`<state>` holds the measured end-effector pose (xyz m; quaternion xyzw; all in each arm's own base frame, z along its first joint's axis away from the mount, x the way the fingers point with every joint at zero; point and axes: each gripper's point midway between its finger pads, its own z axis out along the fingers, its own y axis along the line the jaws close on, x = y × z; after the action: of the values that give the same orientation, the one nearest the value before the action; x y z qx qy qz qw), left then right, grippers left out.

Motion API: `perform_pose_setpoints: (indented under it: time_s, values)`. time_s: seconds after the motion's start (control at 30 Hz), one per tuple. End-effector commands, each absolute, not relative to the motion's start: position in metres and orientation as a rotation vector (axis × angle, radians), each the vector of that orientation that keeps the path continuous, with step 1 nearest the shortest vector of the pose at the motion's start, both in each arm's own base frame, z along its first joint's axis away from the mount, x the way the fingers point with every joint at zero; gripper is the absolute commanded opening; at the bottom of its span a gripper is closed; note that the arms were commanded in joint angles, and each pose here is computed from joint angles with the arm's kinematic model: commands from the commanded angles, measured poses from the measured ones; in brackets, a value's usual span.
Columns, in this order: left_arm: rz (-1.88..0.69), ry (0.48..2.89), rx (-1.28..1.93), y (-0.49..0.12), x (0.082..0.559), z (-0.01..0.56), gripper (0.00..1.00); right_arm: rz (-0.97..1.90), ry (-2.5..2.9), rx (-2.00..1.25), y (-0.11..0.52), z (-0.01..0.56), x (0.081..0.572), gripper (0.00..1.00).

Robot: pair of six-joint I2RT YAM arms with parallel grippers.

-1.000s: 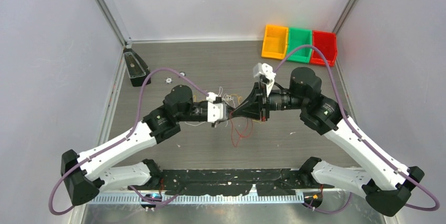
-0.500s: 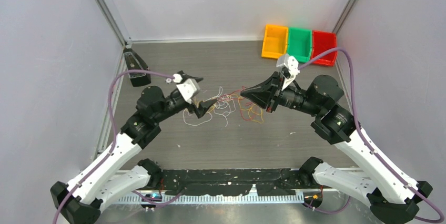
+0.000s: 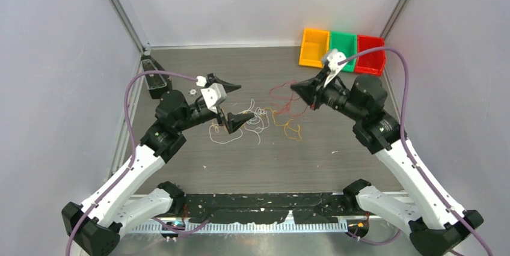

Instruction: Untangle the cables

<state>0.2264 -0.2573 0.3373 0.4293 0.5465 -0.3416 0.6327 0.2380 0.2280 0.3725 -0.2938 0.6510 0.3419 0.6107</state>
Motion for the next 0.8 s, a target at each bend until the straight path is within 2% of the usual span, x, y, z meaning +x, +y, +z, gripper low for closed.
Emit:
perform_pose_setpoints:
  time_s: [0.0, 0.17, 0.2, 0.23, 0.27, 0.3, 0.37, 0.4, 0.43, 0.47, 0.57, 0.6, 0.63, 0.67, 0.77]
  values:
    - [-0.819, 1.212, 0.966, -0.259, 0.221, 0.351, 1.0, 0.592, 1.571, -0.533, 0.172, 0.369, 0.298, 0.05]
    - [-0.806, 1.277, 0.946, -0.254, 0.223, 0.335, 1.0, 0.396, 1.648, -0.377, 0.083, 0.351, 0.387, 0.05]
    - [-0.804, 1.286, 0.943, -0.254, 0.223, 0.332, 1.0, 0.366, 1.607, -0.35, 0.069, 0.368, 0.401, 0.05]
    - [-0.801, 1.294, 0.938, -0.253, 0.224, 0.329, 1.0, 0.341, 1.65, -0.275, 0.041, 0.355, 0.424, 0.06]
    - [-0.799, 1.303, 0.932, -0.252, 0.224, 0.326, 1.0, 0.305, 1.6, -0.256, 0.027, 0.378, 0.437, 0.05]
    - [-0.802, 1.314, 0.925, -0.252, 0.225, 0.324, 1.0, 0.301, 1.646, -0.174, 0.002, 0.362, 0.46, 0.05]
    - [-0.795, 1.332, 0.914, -0.251, 0.227, 0.321, 1.0, 0.252, 1.589, -0.086, -0.036, 0.391, 0.492, 0.05]
    - [-0.79, 1.341, 0.911, -0.251, 0.229, 0.32, 1.0, 0.244, 1.607, -0.044, -0.051, 0.377, 0.512, 0.05]
    - [-0.784, 1.35, 0.905, -0.25, 0.231, 0.319, 1.0, 0.216, 1.552, -0.018, -0.067, 0.398, 0.52, 0.05]
    - [-0.778, 1.357, 0.9, -0.25, 0.232, 0.318, 1.0, 0.203, 1.574, 0.017, -0.08, 0.383, 0.538, 0.05]
    - [-0.758, 1.373, 0.875, -0.248, 0.238, 0.318, 1.0, 0.136, 1.516, 0.059, -0.111, 0.4, 0.567, 0.05]
    - [-0.752, 1.382, 0.861, -0.247, 0.24, 0.318, 1.0, 0.111, 1.535, 0.096, -0.123, 0.384, 0.581, 0.05]
    - [-0.745, 1.39, 0.849, -0.246, 0.242, 0.318, 1.0, 0.091, 1.495, 0.101, -0.129, 0.399, 0.586, 0.05]
    - [-0.735, 1.4, 0.838, -0.245, 0.244, 0.317, 0.99, 0.089, 1.51, 0.132, -0.138, 0.383, 0.599, 0.05]
    - [-0.703, 1.425, 0.811, -0.24, 0.25, 0.316, 1.0, 0.057, 1.449, 0.169, -0.154, 0.387, 0.621, 0.05]
